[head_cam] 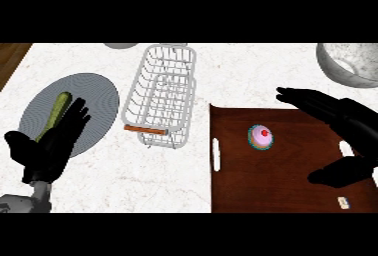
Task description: Pick the cupcake from the tray and place it in the tiered basket
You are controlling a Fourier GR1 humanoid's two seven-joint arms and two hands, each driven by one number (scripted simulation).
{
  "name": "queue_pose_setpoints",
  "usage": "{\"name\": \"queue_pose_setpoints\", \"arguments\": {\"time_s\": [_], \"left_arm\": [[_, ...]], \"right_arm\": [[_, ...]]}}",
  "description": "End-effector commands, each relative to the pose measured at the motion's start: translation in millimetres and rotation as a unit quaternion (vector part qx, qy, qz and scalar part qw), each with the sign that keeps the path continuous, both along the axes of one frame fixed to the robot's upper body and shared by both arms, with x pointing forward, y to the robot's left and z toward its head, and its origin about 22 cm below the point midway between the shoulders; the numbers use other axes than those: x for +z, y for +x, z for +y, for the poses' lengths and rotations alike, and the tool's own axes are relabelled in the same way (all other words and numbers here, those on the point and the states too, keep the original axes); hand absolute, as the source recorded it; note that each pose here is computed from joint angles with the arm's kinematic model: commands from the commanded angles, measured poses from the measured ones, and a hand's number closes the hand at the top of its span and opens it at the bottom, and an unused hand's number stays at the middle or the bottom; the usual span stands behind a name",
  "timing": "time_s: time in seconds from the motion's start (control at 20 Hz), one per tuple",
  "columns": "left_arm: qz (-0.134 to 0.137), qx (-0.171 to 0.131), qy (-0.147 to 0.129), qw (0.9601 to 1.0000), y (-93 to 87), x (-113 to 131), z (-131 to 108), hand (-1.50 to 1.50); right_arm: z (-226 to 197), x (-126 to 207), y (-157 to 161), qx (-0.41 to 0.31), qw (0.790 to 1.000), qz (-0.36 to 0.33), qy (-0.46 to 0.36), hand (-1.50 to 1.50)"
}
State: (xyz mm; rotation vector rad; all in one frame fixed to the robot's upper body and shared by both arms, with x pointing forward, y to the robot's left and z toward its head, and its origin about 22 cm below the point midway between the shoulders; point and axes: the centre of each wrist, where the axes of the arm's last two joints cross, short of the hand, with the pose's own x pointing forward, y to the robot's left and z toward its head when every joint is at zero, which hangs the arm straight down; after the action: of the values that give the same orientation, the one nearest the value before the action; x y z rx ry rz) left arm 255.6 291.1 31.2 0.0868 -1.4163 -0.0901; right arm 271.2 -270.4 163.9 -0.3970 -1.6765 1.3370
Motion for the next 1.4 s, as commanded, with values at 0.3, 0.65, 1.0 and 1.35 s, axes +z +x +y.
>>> {"name": "queue_pose_setpoints", "arguments": {"time_s": [0.3, 0.65, 1.0, 1.35], "left_arm": [[-0.002, 0.002, -0.003, 1.0, 3.4, 4, 8, 0.0], [0.0, -0.001, -0.002, 1.0, 11.5, 21, -10, 0.0], [-0.003, -0.011, -0.004, 0.9999, -5.0, -5, -2, 0.0], [0.002, 0.0, 0.004, 1.0, 10.4, 9, 16, 0.0]], "right_arm": [[52, 24, -43, 0.005, 0.984, 0.067, -0.164, -1.5], [72, -14, -10, -0.051, 0.985, 0.071, -0.152, -1.5], [60, -60, -3, -0.075, 0.98, 0.077, -0.171, -1.5], [62, -89, 13, -0.092, 0.979, 0.03, -0.178, -1.5]]}}
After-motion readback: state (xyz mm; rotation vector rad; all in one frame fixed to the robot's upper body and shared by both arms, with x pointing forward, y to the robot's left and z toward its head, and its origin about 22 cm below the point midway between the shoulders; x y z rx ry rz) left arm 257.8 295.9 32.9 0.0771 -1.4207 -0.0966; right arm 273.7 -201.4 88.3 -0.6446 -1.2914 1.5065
